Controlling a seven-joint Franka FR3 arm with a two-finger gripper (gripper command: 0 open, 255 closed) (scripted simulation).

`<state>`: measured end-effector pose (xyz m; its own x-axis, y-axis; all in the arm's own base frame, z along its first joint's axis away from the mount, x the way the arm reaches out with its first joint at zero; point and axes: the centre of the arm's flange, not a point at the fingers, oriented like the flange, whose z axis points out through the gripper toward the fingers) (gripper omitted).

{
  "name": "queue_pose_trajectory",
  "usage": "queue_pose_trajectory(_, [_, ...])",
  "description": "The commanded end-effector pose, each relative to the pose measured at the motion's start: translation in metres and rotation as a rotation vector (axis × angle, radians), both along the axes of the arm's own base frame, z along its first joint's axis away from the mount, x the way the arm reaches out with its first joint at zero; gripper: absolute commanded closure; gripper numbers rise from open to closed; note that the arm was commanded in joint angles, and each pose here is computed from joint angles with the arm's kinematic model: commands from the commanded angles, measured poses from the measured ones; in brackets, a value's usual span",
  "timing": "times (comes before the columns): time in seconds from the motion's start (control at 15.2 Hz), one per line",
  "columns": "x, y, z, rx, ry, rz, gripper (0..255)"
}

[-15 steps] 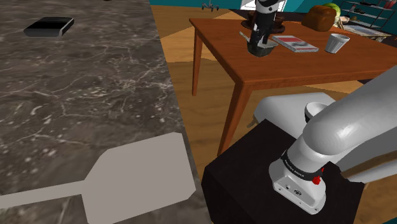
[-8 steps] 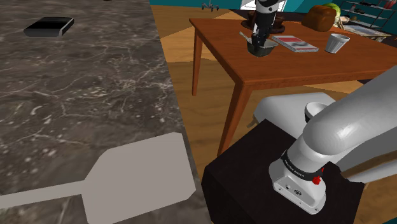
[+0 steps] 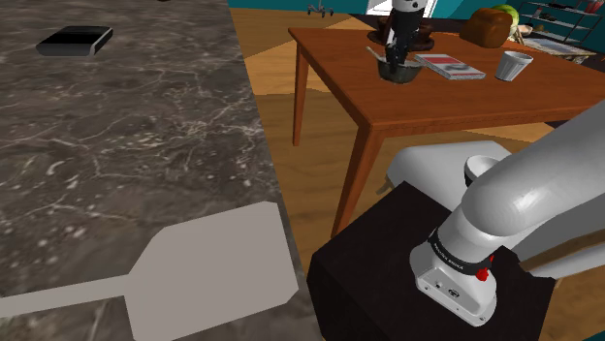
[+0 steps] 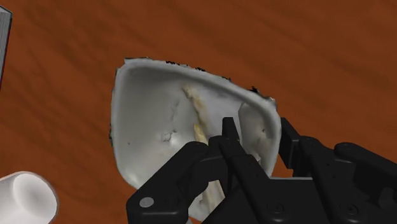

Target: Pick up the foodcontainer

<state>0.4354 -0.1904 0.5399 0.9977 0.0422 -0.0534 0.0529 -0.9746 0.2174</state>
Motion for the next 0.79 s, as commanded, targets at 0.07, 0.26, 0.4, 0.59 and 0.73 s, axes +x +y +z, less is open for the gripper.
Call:
queue_pose_trajectory(0.07, [0.0, 0.0, 0.017, 0.0, 0.0, 0.0, 255])
queue_pose_trajectory(0.26, [0.0, 0.0, 0.033, 0.0, 0.0, 0.0, 255])
queue_pose_trajectory(0.4, [0.0, 0.0, 0.044, 0.0, 0.0, 0.0, 255])
queue_pose_trajectory(0.59, [0.0, 0.0, 0.06, 0.0, 0.0, 0.0, 255])
queue_pose_trajectory(0.73, [0.0, 0.0, 0.06, 0.0, 0.0, 0.0, 255])
